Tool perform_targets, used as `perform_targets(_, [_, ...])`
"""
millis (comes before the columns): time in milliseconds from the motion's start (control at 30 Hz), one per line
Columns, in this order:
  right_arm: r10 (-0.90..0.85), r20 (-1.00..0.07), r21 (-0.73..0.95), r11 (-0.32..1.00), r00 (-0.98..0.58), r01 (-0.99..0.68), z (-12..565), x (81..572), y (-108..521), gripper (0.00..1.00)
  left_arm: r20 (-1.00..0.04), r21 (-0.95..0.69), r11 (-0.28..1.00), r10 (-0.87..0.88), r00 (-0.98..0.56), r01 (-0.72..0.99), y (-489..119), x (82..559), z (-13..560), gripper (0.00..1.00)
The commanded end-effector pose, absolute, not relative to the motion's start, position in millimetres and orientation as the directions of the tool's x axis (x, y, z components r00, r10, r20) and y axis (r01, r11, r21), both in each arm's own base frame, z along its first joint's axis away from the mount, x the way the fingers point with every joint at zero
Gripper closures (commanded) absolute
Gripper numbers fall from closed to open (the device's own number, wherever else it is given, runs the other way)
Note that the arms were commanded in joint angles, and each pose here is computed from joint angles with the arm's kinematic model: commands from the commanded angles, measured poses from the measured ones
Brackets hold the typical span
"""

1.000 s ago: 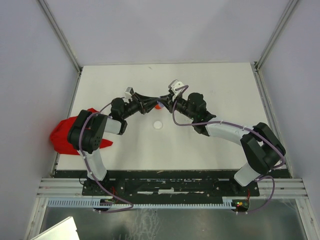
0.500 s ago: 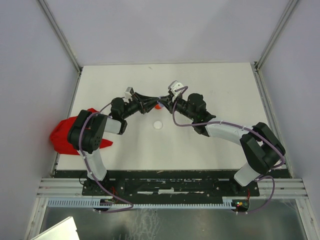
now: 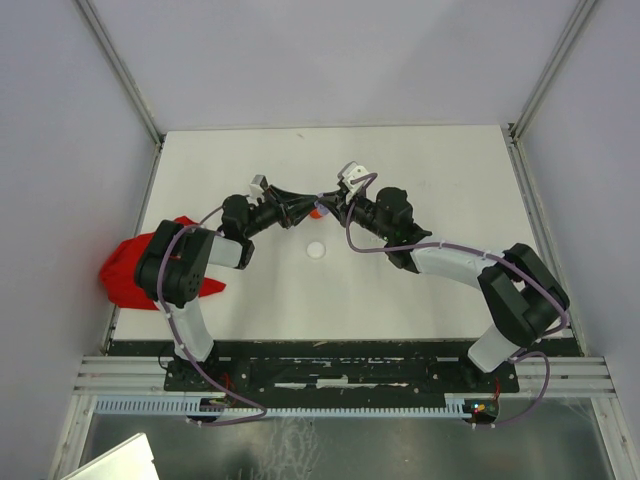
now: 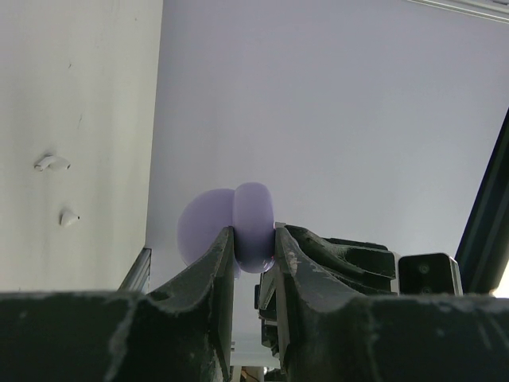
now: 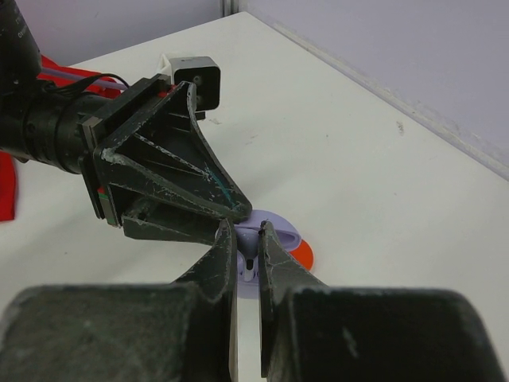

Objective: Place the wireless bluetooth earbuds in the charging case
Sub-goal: Place the earbud in the charging case.

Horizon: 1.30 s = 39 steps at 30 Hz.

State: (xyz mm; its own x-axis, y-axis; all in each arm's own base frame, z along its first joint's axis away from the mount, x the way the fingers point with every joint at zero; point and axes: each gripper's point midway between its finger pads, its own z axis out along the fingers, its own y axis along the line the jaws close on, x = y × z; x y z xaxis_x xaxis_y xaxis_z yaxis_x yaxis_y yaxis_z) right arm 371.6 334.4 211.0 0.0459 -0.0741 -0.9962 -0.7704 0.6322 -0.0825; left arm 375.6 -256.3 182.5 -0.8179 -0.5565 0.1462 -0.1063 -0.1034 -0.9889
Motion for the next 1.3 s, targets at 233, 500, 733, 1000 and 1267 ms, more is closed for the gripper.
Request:
perform_targets(233, [-0.051, -0.996, -0.091, 0.642, 0.076, -0.762, 217.9, 377.9, 334.2, 0.99, 0.106, -0.989, -0.144, -0.521, -0.847, -0.036, -259.7, 370.5, 221.3, 0.97])
perform_targets(500, [-0.063, -0.996, -0.088, 0.635, 0.063, -0.767, 212.3, 376.0, 334.3, 0.99, 0.1, -0.988, -0.155, -0.521, -0.848, -0.022, -260.8, 374.1, 228.9, 0.97])
perform_targets(733, [-0.069, -0.996, -0.083, 0.629, 0.051, -0.773, 210.7, 374.2, 334.5, 0.84, 0.096, -0.987, -0.159, -0.524, -0.846, -0.013, -261.3, 377.6, 233.2, 0.97])
perform_targets(1000, [-0.011, -0.994, -0.093, 0.649, 0.112, -0.755, 239.2, 375.1, 331.1, 0.49, 0.095, -0.99, -0.14, -0.534, -0.84, -0.023, -261.7, 381.2, 225.7, 0.97])
perform_targets(1267, [0.097, -0.986, -0.015, 0.755, 0.135, -0.655, 282.5, 381.9, 295.1, 0.32, 0.113, -0.989, -0.143, -0.566, -0.816, -0.038, -258.8, 389.1, 216.1, 0.97])
